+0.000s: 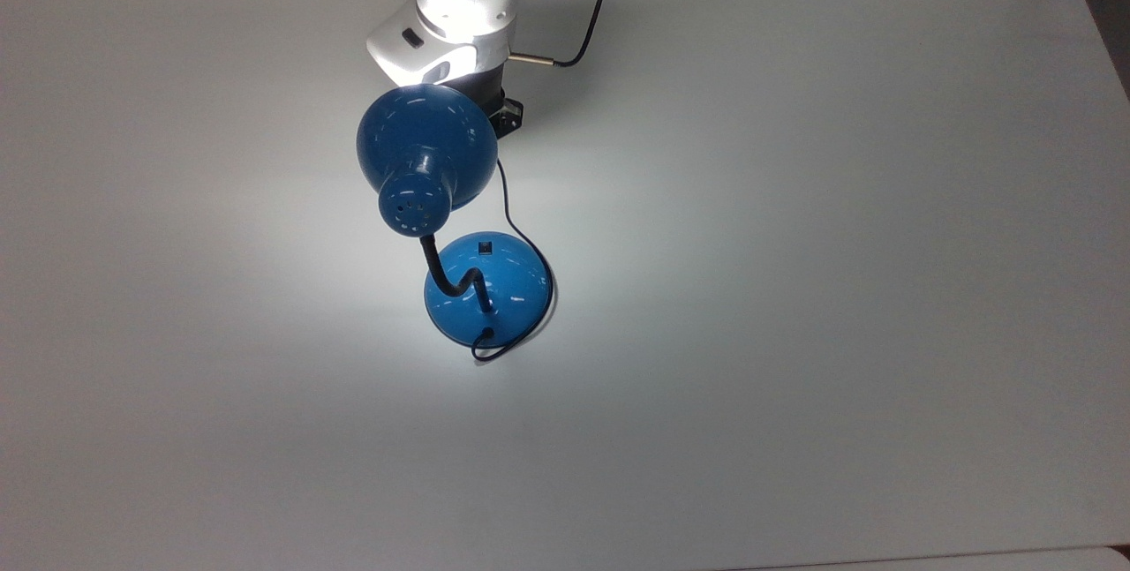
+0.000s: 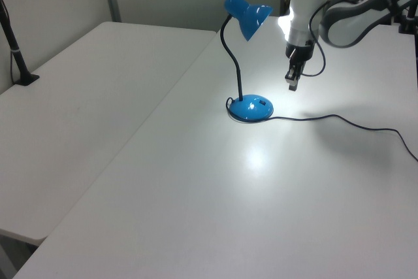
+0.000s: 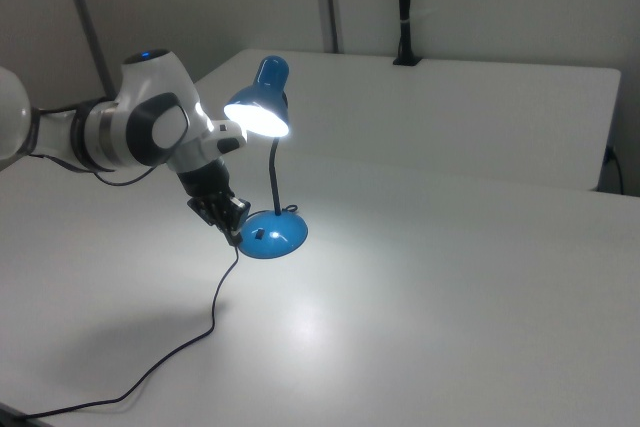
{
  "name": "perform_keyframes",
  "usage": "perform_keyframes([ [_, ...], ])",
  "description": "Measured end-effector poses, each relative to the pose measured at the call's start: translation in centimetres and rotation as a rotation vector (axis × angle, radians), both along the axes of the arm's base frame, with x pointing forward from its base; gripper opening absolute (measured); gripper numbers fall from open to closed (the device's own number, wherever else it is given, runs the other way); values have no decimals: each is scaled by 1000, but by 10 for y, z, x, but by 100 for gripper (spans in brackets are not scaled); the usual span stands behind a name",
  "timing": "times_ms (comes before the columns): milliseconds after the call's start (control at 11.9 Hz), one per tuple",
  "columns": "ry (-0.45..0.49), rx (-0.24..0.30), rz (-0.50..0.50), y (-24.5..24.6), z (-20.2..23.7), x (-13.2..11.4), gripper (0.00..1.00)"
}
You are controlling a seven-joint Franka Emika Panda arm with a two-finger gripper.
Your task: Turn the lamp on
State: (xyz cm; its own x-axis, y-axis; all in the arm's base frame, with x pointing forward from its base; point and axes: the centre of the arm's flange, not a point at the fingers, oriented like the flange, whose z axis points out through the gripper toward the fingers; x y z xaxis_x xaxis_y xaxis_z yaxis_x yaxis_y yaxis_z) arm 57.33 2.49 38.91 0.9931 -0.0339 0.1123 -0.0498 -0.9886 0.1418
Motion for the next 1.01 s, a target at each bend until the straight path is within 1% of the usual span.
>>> perform_keyframes([
  [168,46,-24,-1,9,37,-17,7],
  [253,53,-32,2,15,57,-23,13],
  [337,52,-37,4,21,76,-27,25],
  [421,58,-29,-5,24,95,-29,29],
  [505,70,-19,-20,25,114,-30,35],
  [589,83,-15,-33,24,132,-30,36],
  [673,90,-7,-42,24,147,-30,41],
  [758,94,7,-51,25,161,-31,55],
  [842,95,19,-56,26,172,-31,58],
  [926,99,32,-62,26,181,-32,65],
  [1010,102,48,-67,26,187,-33,77],
])
